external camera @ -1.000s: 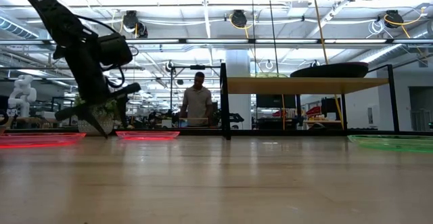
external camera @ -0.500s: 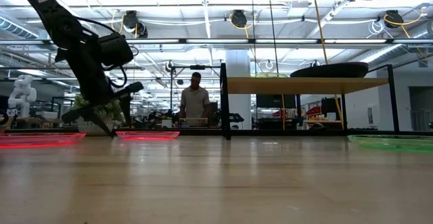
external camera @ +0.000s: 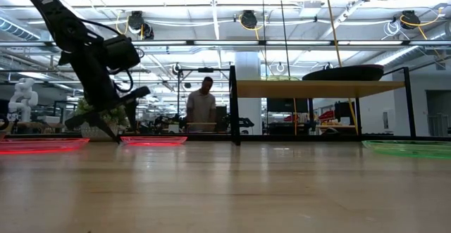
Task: Place and stack plates onto a shelf
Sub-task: Stack the top pink plate on the green plate on the shelf
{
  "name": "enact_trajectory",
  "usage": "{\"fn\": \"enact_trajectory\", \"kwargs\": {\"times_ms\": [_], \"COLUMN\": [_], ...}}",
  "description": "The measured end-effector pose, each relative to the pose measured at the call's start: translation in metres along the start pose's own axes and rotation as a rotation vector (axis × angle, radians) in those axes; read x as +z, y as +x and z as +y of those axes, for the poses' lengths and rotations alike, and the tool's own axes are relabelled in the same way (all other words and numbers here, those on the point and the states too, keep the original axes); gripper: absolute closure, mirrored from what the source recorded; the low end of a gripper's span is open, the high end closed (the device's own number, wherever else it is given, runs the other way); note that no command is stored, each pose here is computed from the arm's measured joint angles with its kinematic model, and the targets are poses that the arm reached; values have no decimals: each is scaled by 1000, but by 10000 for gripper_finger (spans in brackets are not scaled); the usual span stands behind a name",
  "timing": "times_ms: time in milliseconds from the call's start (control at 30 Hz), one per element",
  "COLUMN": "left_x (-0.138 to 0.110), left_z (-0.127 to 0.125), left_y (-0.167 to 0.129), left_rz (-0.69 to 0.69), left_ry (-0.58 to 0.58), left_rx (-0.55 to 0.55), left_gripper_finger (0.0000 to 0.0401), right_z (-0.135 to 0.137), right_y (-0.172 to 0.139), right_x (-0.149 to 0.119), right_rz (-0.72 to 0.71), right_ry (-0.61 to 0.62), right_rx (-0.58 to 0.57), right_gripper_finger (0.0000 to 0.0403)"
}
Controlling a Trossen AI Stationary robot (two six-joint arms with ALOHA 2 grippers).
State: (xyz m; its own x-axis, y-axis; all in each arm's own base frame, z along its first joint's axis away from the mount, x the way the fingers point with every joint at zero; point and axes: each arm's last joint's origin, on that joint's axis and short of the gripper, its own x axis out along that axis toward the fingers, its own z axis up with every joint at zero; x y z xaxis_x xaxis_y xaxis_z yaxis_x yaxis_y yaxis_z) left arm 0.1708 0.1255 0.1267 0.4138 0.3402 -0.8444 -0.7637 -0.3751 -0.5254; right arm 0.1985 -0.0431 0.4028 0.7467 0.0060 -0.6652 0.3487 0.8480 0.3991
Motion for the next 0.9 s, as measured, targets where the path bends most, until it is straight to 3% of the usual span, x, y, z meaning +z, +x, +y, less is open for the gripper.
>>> {"fn": "enact_trajectory", "kwargs": {"times_ms": [333,900], "left_x": [-1,0], "left_z": [2,2], "left_y": [3,4], "left_rz": [-2,-41], "left_ry": [27,66], "left_rx": [26,33], "left_gripper_finger": [299,395], "right_z": [0,0], "right_y": [0,0], "right_x": [0,0], "right_rz": [0,-1], "right_ry": [-1,-1], "right_rx": [0,-4], "right_gripper_finger": [403,403]}}
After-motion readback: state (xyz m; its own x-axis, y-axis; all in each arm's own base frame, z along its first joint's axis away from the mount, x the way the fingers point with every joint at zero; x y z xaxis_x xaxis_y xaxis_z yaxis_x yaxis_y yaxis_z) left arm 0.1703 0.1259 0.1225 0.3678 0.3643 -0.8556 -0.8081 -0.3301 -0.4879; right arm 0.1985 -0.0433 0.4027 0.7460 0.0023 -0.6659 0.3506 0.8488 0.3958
